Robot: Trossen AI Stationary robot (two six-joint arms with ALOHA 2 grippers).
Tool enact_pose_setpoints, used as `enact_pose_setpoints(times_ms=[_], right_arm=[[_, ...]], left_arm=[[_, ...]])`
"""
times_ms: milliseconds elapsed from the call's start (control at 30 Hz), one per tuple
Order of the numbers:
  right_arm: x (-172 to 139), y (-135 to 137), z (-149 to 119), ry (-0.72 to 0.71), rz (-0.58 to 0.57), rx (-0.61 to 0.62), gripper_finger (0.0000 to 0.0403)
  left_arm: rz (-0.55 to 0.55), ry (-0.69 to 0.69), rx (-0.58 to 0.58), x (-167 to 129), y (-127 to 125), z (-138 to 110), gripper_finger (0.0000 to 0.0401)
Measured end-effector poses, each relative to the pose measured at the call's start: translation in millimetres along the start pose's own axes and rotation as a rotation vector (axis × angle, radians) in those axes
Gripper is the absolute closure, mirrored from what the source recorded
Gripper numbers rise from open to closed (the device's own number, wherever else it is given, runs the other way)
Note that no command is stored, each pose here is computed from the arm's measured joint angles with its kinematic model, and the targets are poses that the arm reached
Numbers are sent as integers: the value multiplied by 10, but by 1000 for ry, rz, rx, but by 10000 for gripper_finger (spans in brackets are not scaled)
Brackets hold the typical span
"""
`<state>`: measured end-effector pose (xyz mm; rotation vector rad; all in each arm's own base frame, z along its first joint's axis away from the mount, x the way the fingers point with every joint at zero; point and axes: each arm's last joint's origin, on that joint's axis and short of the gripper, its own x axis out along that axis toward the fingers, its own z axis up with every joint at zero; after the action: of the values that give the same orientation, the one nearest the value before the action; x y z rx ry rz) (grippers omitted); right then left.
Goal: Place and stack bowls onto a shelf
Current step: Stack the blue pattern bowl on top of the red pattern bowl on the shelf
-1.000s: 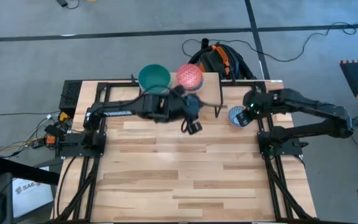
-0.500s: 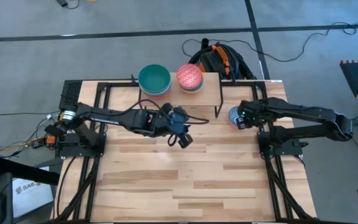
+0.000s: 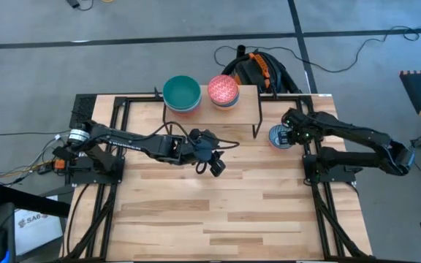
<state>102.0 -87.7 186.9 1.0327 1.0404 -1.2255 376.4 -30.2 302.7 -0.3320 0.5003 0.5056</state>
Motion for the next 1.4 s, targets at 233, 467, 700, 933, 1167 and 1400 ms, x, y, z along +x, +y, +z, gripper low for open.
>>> enact_pose_setpoints(times_ms=[233, 467, 700, 933, 1167, 1400], right_arm=[[96, -71, 52, 6, 21, 11, 319], [82, -60, 74, -13, 43, -6, 374], [-83, 12, -18, 10, 94, -116, 374], [-360, 318, -262, 12, 219, -254, 374], [-678, 722, -620, -100, 316, -324, 374], [-744, 1089, -889, -200, 284, -375, 374]], left_arm=[[14, -1, -4, 20, 39, 18, 289], [18, 3, 5, 22, 46, 17, 289], [14, 34, -31, 3, 22, -31, 289], [-51, 79, -99, 185, -19, -103, 289], [-197, 111, -207, 529, -93, -191, 288], [-174, 44, -234, 543, -107, -152, 276]])
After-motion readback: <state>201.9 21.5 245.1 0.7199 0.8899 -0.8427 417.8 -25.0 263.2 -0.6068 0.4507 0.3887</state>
